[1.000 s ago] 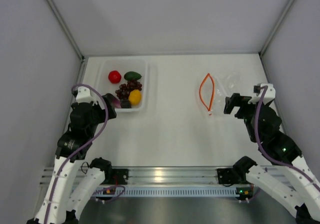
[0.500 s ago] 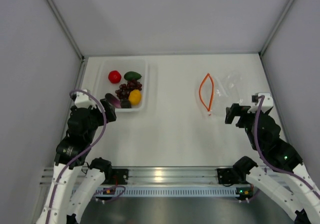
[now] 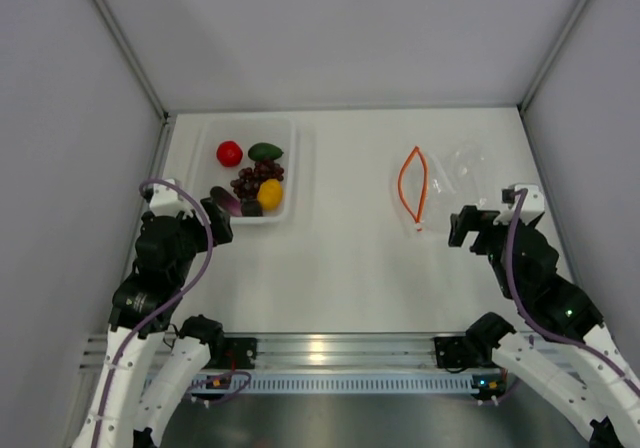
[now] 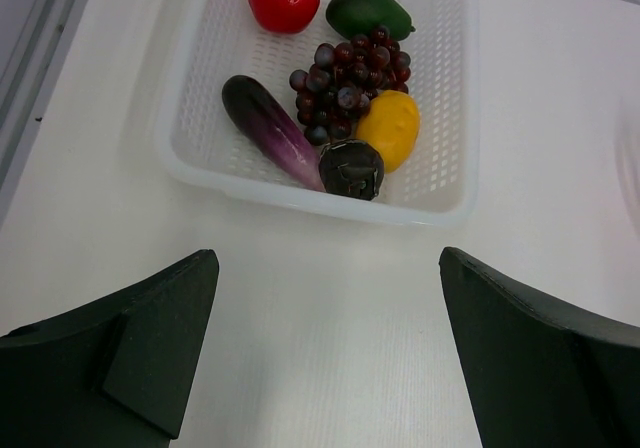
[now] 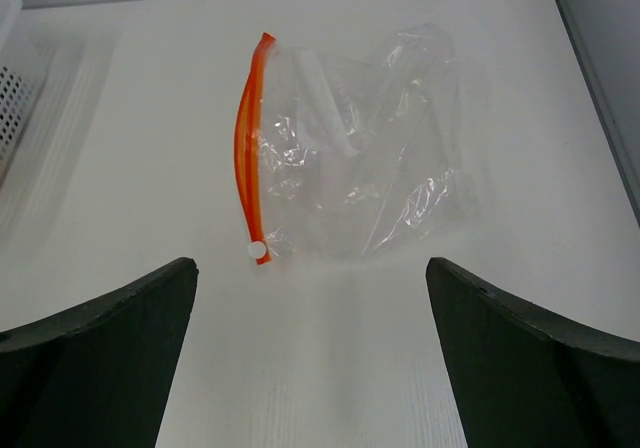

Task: Open the zip-top bag and remove the fake food

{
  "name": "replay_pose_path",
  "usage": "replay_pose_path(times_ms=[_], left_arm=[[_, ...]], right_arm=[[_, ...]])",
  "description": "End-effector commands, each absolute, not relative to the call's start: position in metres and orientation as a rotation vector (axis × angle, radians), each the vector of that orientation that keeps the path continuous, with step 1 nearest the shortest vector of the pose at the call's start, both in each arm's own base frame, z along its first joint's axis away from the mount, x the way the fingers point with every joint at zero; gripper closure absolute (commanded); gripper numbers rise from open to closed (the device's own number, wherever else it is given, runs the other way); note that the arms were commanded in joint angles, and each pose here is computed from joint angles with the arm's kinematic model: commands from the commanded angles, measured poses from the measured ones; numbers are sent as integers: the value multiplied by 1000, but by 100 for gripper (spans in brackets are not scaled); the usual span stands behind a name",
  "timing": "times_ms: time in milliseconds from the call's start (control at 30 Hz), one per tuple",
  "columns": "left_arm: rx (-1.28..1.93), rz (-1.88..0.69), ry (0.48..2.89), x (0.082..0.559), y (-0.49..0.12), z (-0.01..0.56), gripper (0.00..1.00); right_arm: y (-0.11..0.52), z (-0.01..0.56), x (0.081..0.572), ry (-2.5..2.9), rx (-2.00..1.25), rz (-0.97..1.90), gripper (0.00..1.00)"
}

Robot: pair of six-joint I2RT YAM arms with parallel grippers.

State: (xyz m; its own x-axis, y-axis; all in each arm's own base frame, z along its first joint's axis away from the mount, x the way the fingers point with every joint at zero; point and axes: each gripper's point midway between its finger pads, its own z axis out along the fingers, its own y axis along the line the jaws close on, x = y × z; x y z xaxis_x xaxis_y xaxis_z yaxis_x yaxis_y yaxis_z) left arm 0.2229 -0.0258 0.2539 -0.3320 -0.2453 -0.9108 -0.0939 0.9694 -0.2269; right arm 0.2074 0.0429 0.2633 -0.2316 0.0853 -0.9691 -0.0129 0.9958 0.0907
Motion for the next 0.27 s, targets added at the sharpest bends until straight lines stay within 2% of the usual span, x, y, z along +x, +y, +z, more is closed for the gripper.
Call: replay_pose_path(times_ms=[0,233], left_arm=[[-242,-177,1858,229,-28,264,2],[-244,-171,1866,230,-28,262,2]], right_arm=[[52,266,212,1798,52,123,1],[54,268,213,1803,52,130,0]])
